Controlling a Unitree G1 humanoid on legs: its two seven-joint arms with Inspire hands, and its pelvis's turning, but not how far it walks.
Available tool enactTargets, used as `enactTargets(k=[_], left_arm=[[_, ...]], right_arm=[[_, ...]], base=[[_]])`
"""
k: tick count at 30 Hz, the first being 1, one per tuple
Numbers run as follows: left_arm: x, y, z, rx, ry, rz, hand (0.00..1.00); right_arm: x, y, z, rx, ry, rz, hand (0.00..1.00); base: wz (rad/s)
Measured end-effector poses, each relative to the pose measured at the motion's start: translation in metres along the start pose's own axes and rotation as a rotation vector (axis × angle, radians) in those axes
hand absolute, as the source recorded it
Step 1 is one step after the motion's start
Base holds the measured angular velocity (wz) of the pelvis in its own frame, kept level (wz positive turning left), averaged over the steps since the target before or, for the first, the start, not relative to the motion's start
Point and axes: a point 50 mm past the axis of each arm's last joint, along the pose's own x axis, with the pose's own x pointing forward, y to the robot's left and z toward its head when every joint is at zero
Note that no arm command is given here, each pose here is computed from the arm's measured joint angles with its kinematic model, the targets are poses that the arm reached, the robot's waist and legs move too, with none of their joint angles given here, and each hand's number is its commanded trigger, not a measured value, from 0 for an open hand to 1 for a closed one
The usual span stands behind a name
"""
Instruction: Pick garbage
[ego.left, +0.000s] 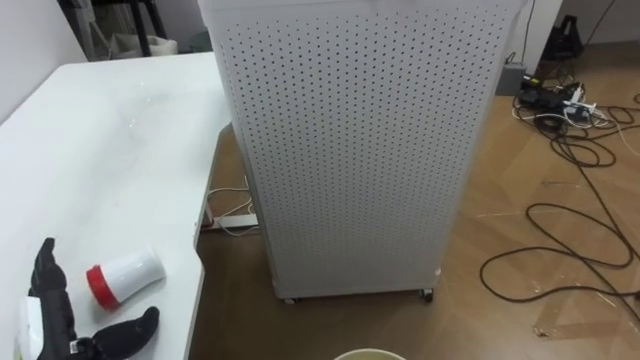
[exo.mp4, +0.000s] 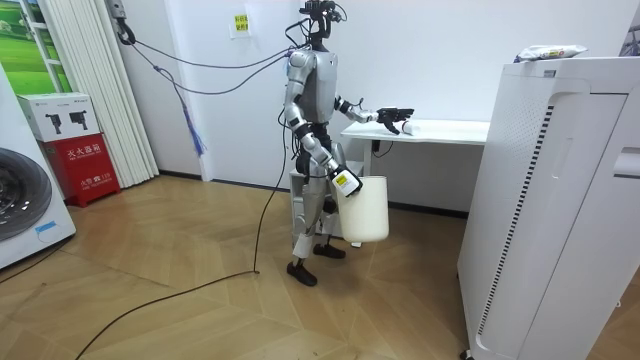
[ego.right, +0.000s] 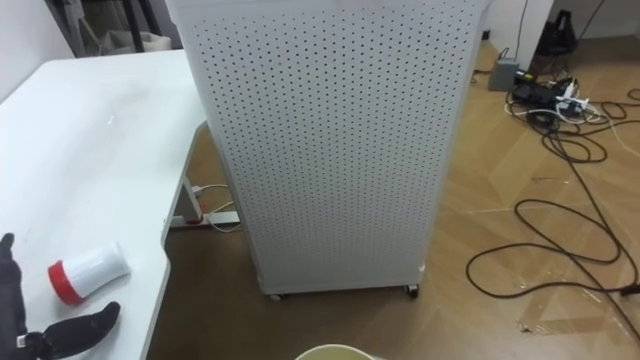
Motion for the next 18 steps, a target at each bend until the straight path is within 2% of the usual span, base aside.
enactTargets(k=[7, 18], left_arm=[[0.002, -0.004, 0.003, 0.016, -0.013, -0.035, 0.00], [0.018, -0.023, 0.023, 0.003, -0.058, -0.075, 0.00]], right_arm=[[0.000, 0.001, -0.002, 0.003, 0.027, 0.018, 1.00], [0.001, 0.001, 0.003, -0.009, 0.009, 0.030, 1.00]], base=[[0.00], [-0.03]])
